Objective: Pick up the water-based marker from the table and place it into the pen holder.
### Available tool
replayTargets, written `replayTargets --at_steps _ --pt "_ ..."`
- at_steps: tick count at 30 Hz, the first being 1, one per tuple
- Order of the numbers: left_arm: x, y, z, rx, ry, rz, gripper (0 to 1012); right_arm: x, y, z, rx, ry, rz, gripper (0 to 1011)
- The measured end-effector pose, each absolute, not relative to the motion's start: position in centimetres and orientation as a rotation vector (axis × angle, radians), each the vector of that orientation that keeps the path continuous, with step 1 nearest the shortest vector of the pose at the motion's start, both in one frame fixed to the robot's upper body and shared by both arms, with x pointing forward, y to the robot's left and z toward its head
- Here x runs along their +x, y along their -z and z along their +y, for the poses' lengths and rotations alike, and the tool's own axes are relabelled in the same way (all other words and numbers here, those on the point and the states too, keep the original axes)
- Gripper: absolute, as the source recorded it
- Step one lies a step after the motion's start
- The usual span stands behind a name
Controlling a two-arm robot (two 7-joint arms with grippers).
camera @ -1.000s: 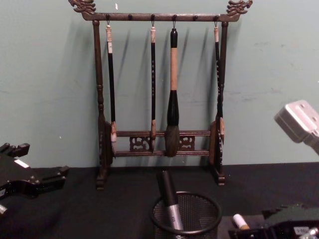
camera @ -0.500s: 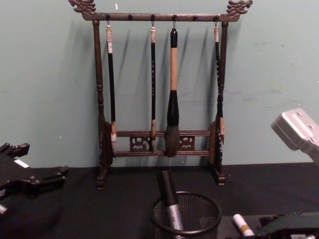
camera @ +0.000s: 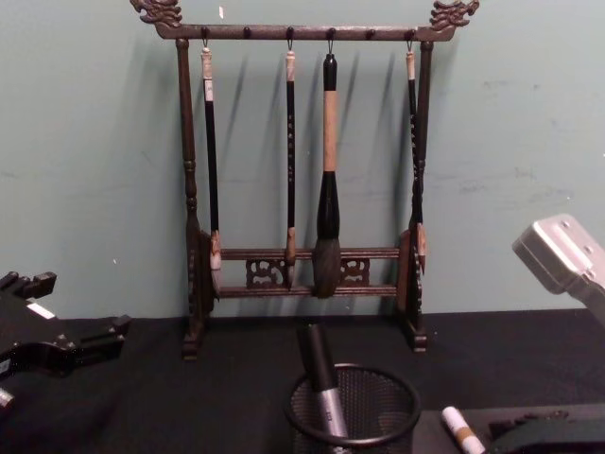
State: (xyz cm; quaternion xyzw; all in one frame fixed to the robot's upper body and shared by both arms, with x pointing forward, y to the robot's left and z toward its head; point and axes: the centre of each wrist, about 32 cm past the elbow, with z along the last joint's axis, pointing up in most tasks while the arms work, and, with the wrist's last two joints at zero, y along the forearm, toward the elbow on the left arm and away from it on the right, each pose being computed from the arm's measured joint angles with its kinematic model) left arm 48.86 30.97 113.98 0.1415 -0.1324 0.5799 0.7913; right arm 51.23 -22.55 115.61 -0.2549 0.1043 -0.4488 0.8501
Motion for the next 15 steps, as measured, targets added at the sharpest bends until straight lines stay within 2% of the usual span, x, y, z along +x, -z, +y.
replayTargets --at_steps 15 --pt "48.86 -113.97 30.97 0.305 -1.248 -0.285 1001 51.20 -115.57 -22.56 -0.536 0.943 0.219 989"
